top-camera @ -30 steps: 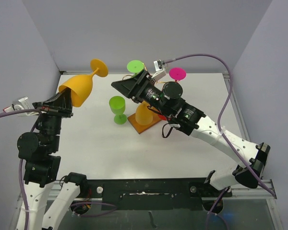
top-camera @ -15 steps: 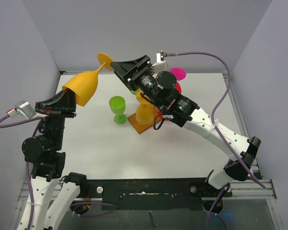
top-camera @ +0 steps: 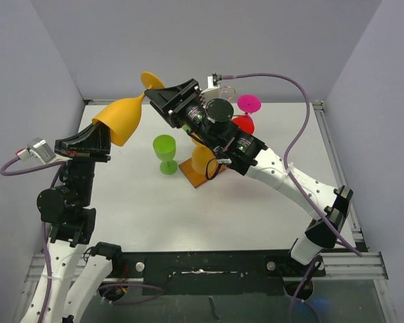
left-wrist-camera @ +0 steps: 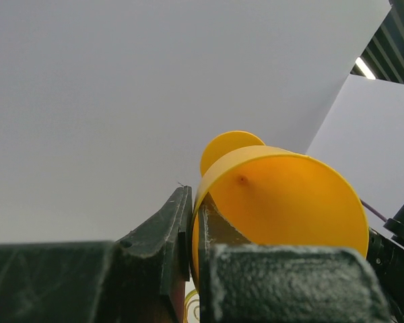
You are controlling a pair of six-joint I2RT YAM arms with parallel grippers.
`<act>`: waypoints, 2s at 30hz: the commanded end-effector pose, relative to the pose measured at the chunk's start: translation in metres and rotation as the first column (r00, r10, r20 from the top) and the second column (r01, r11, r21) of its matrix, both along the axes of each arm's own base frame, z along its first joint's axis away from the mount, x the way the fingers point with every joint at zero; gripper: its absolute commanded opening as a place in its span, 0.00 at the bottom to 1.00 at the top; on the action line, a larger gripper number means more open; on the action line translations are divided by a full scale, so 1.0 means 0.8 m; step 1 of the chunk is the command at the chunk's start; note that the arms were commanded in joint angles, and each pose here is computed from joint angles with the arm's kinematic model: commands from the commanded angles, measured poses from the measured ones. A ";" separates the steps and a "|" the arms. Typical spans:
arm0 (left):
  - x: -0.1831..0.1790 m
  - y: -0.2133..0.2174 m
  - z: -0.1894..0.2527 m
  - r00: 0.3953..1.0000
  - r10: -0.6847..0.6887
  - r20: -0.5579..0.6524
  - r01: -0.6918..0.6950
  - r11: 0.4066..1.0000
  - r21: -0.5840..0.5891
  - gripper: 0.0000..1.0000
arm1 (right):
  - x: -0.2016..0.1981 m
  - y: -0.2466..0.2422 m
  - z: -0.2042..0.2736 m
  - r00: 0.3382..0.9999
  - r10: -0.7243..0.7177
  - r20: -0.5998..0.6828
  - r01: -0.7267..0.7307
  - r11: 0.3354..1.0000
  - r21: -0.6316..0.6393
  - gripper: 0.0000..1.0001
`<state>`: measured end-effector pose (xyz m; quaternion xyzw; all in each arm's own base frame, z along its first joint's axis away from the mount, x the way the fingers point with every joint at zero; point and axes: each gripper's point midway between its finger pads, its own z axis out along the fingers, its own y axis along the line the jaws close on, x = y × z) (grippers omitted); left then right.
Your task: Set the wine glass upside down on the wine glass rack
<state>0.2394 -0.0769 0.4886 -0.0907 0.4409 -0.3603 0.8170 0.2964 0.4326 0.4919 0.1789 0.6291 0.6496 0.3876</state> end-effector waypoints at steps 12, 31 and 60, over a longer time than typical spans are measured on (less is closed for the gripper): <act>-0.025 -0.026 0.019 0.986 -0.128 0.105 0.124 0.991 0.041 0.00 | -0.023 0.006 0.058 0.994 0.070 0.089 -0.081 0.989 0.125 0.27; 0.003 0.018 -0.064 0.972 0.104 -0.212 -0.087 0.992 0.090 0.35 | -0.037 -0.041 0.045 0.919 -0.029 0.392 0.045 0.998 -0.033 0.00; -0.047 -0.029 0.021 0.982 -0.172 -0.083 0.177 0.983 0.050 0.50 | -0.076 -0.059 -0.021 0.523 0.226 0.822 0.265 0.873 -0.409 0.00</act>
